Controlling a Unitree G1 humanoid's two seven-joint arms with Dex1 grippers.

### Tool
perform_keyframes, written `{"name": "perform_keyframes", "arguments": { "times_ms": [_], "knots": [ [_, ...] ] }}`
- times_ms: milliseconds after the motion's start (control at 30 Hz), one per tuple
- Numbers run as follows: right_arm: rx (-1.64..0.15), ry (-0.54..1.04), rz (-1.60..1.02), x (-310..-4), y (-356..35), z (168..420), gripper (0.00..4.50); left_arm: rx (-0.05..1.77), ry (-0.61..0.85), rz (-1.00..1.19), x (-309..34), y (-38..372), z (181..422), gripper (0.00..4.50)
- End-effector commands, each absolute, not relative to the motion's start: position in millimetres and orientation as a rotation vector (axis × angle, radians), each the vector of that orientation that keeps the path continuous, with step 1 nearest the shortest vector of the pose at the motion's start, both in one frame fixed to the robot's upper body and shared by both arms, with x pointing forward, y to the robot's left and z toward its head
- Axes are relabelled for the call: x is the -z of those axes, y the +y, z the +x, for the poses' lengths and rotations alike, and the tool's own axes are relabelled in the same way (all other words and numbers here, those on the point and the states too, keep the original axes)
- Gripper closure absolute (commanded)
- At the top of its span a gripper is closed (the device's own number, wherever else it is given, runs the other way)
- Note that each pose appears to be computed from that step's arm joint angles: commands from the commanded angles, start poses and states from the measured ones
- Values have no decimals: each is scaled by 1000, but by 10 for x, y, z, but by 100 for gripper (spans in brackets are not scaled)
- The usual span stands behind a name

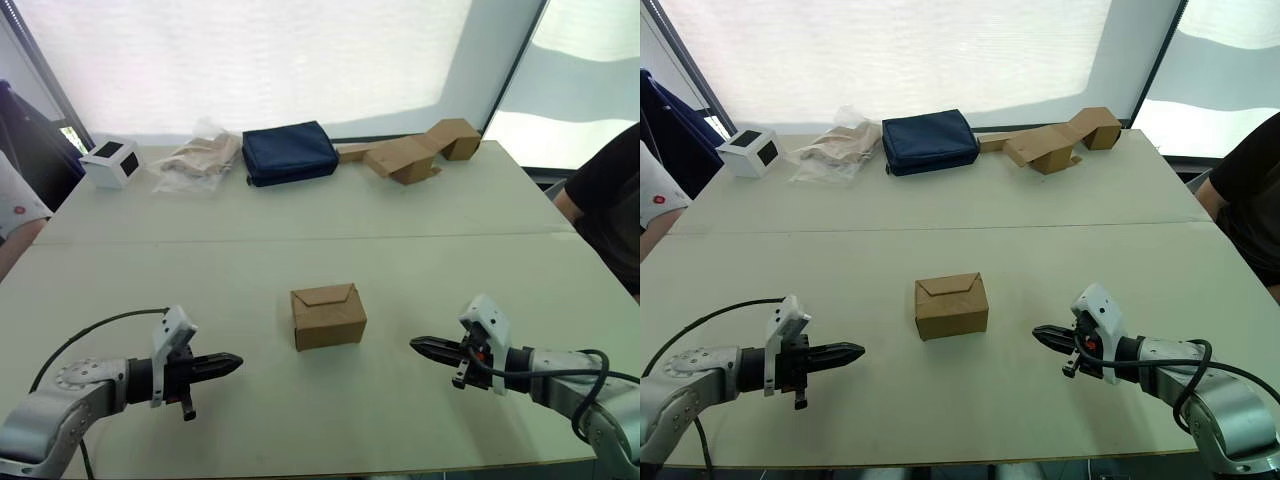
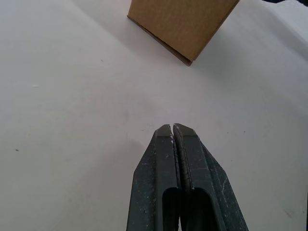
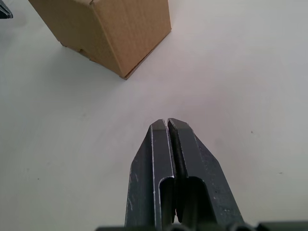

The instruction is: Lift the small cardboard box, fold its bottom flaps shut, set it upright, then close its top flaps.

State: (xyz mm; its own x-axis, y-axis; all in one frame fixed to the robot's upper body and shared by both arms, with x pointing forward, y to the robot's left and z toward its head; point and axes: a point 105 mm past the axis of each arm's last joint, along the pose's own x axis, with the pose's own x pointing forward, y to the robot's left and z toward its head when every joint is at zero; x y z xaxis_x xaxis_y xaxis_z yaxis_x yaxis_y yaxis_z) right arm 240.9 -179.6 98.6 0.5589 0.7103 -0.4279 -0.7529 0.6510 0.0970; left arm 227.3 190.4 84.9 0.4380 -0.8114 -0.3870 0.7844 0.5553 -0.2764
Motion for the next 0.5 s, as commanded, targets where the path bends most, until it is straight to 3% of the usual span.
{"name": "perform_keyframes", "arguments": {
  "times_ms": [33, 500],
  "knots": [
    [-886, 437, -119, -1034, -1775, 2410, 450, 995, 486, -44, -937, 1918, 2263, 446],
    [-895, 439, -125, -1021, -1761, 2433, 450, 980, 485, -52, -908, 1931, 2305, 446]
  ]
}}
